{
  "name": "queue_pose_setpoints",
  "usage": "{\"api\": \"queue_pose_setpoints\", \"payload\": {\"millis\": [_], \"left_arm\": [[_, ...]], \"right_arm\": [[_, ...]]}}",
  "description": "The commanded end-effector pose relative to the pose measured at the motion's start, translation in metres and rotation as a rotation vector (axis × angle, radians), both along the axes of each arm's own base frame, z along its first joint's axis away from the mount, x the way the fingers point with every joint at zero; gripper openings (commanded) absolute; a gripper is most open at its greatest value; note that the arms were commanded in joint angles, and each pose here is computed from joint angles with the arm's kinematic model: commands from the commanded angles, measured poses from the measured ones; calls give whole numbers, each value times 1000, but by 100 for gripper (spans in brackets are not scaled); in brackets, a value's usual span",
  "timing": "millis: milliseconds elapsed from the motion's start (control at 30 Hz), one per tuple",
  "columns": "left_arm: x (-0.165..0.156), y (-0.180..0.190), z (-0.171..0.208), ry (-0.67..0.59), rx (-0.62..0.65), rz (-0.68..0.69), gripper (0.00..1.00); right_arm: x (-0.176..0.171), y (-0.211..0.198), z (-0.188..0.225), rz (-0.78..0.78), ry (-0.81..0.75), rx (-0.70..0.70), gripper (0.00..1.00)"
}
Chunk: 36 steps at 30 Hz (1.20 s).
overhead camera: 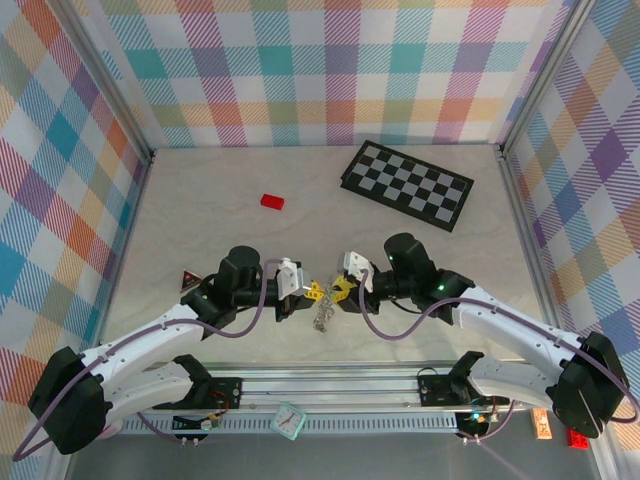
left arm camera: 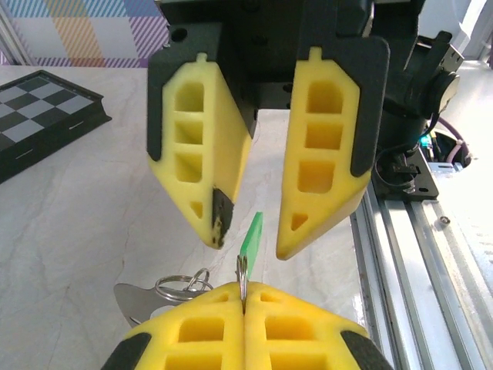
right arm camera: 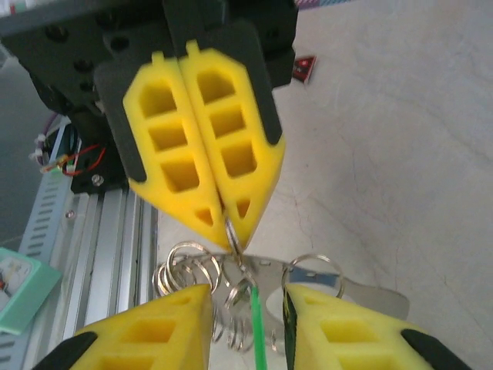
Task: Put the keys on the keyring
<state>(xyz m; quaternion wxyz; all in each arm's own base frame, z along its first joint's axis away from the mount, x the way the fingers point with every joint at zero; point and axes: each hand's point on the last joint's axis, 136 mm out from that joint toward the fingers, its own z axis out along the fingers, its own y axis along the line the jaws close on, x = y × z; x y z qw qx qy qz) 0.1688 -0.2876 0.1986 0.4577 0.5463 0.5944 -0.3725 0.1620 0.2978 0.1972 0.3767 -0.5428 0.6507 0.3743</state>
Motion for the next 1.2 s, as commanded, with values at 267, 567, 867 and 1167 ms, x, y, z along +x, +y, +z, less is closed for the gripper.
{"api": "queue_pose_setpoints", "payload": {"millis": [267,567,867,1167], "left_arm": [[-8,-4,19,-32,-96,-49,0],[-10,-5,19,-27,-104,-59,0],[-2,-1,9,-42,13,-29,20],[9,-6,3,-29,149,-55,20]], "right_arm": [[0,10,3,25,29,92,29],[1,16,4,44,28,109,17],[-2,10,6,79,-18,23,0],[-9,7,4,172,-66,-153,0]]}}
